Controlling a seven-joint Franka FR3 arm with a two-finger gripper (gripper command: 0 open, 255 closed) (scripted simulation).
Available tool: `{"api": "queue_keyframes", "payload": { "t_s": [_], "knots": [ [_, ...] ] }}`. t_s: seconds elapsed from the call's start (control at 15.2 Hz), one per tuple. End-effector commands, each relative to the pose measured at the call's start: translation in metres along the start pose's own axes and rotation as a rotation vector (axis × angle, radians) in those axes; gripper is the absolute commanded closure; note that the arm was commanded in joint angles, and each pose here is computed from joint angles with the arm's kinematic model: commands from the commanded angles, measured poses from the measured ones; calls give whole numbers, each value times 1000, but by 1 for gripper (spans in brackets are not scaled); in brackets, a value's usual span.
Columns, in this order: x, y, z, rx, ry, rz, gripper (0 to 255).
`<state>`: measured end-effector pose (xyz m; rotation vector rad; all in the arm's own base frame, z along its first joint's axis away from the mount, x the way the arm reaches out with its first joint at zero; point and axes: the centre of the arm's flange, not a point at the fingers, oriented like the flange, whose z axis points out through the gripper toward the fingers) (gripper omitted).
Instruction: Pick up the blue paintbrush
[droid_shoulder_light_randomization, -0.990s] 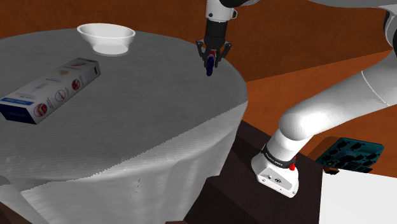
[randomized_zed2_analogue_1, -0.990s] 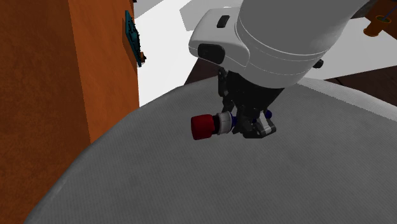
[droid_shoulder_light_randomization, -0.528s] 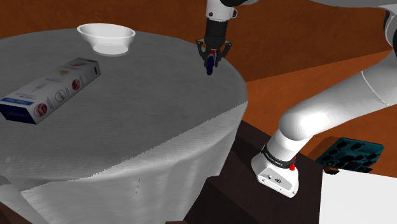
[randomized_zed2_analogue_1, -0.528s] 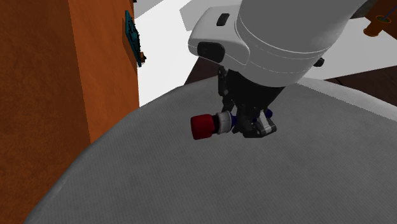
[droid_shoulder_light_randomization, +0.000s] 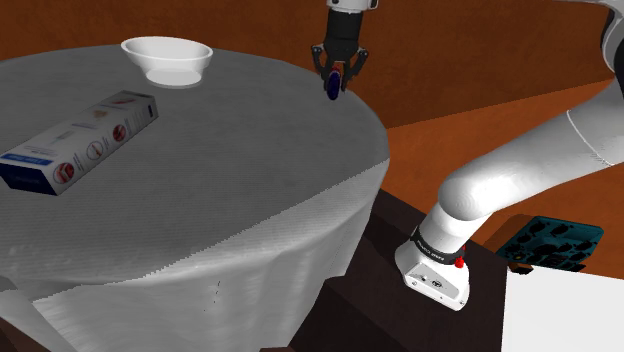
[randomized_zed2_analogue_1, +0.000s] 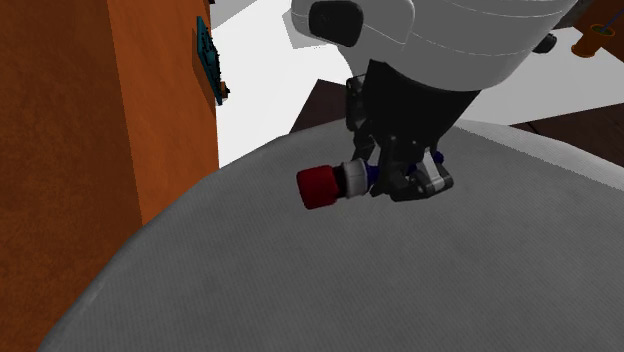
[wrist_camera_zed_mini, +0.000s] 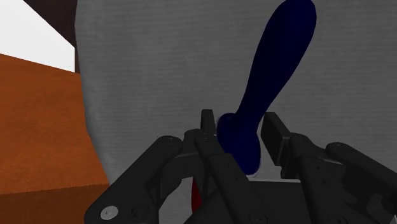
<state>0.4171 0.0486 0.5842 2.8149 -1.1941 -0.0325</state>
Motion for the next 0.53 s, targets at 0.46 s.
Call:
{"api": "queue_keyframes", "payload": {
  "t_s": [0.46],
  "knots": [
    [0,4,-39,0,0,0,255]
  ]
}}
